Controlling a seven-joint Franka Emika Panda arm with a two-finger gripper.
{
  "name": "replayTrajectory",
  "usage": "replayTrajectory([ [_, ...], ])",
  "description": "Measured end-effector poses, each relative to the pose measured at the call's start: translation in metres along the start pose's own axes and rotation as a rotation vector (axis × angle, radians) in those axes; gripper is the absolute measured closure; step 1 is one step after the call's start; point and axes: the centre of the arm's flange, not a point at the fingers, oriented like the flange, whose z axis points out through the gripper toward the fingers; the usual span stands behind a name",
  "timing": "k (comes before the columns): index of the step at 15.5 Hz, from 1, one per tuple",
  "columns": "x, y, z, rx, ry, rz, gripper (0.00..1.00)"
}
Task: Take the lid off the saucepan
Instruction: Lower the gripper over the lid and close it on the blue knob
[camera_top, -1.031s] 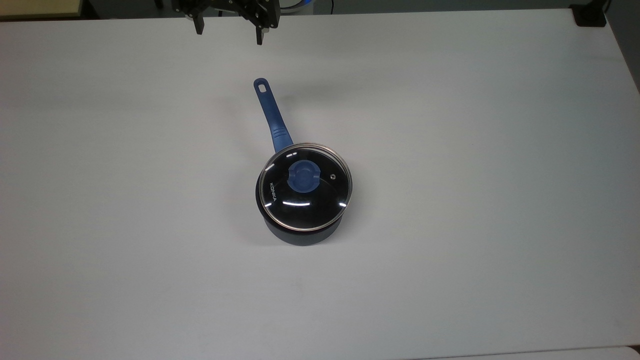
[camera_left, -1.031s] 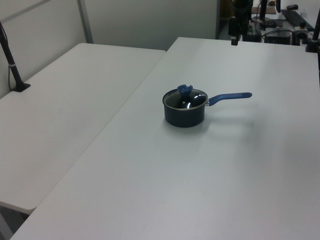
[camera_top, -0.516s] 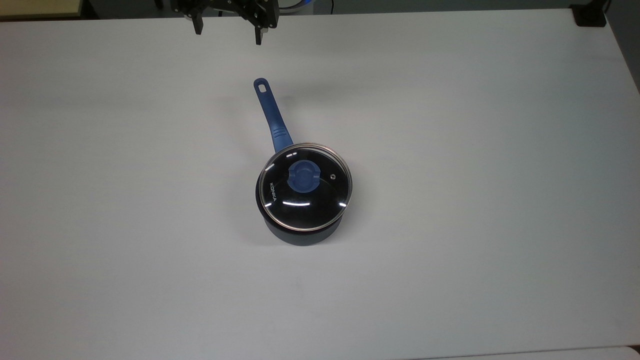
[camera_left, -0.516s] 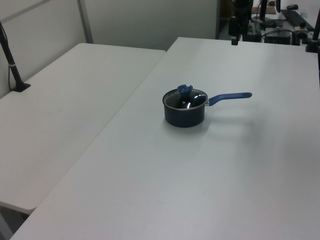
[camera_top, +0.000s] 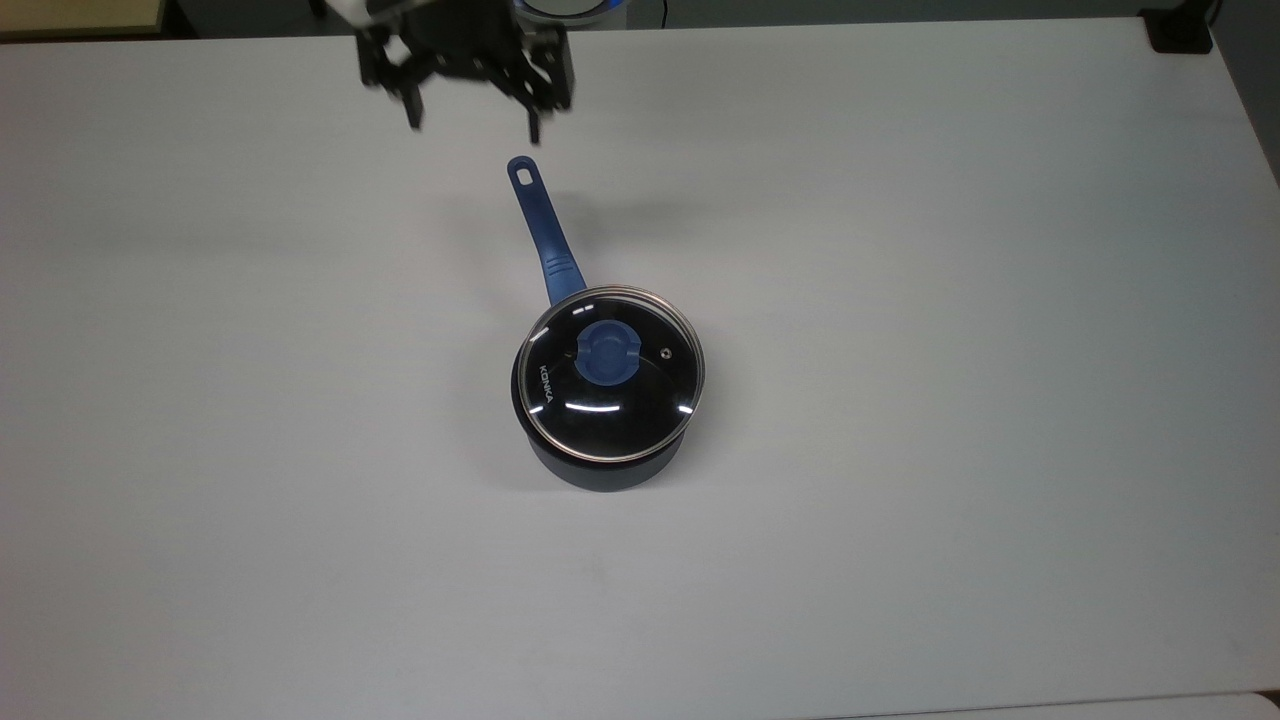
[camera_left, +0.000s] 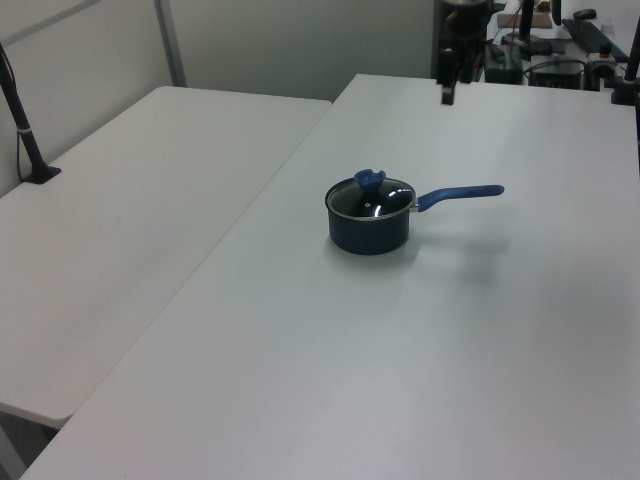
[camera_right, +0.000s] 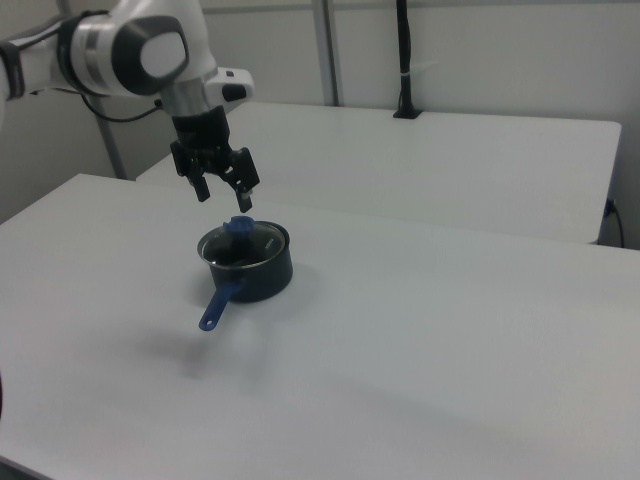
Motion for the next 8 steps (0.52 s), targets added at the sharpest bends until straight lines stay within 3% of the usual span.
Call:
replayTrajectory([
  [4,0.024,-0.027,0.024,0.085,0.066,-0.004,0.0],
  [8,0.046,-0.067,0.067,0.092,0.104,0.018,0.0],
])
